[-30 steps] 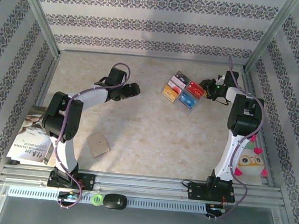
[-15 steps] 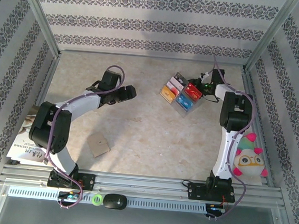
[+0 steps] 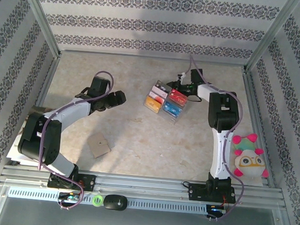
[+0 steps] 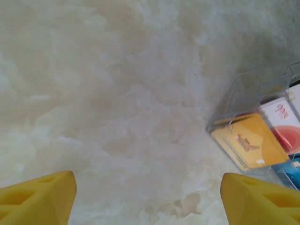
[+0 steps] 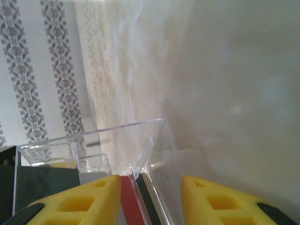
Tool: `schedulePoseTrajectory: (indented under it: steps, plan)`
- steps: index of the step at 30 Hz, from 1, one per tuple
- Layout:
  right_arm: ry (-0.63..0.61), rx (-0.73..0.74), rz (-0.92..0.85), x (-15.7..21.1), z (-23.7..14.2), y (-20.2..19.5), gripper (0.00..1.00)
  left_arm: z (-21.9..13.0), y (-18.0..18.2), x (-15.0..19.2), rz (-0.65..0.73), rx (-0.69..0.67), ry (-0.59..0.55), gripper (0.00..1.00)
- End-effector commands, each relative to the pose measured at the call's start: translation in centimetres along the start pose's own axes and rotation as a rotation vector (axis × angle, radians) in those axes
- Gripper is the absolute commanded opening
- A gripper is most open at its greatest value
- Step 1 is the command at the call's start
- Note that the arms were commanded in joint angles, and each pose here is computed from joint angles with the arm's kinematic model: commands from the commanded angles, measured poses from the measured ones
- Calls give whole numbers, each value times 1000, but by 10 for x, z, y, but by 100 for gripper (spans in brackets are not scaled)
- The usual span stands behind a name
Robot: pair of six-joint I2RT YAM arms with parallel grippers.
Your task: Take the credit cards out of the card holder
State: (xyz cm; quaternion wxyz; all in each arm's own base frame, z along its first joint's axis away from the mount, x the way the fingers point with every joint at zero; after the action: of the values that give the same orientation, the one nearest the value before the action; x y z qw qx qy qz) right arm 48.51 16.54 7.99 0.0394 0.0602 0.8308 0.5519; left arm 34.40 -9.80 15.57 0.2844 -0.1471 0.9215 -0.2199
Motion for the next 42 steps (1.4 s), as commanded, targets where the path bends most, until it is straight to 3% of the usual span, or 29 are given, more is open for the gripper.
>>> schedulePoseTrajectory:
  steps: [1,8,14,23,28,32,35,40,42]
  plan:
    - [79,-63,-51,10,24,18,39,-10,10,3,0,-34,-4,81]
    - [171,-93,-99,31,63,46,40,-22,26,8,-44,-62,-30,81]
    - [153,-96,-147,29,71,70,44,-33,34,13,-68,-72,-46,83]
    - [-49,-152,-248,-22,25,152,48,-43,34,14,-65,-66,-62,88]
    - [-192,-144,-292,-25,-21,186,48,-47,30,15,-76,-31,-75,89]
    - [-366,-61,-288,5,-60,176,48,-52,28,17,-92,5,-91,89]
    - [-517,36,-272,42,-89,153,53,-56,27,19,-103,36,-113,89]
    - [-586,141,-258,73,-106,134,55,-59,26,22,-112,54,-123,90]
    - [-637,404,-107,130,-127,78,48,-60,28,29,-130,81,-121,89]
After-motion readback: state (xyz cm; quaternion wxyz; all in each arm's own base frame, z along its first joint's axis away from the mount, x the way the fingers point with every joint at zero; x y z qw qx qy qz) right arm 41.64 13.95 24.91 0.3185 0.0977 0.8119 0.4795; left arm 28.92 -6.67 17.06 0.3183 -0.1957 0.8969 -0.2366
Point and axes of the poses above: each hand's point on the last joint's axis, 136 mm out from that joint toward the fingers, its own z axis out along the fingers, its own y axis along the line the jaws close on, x = y × z, the point moved 7 cm from there along -z, back along the fingers, and after that the axes turned 2 degrees about z, right-handed, at the moved point
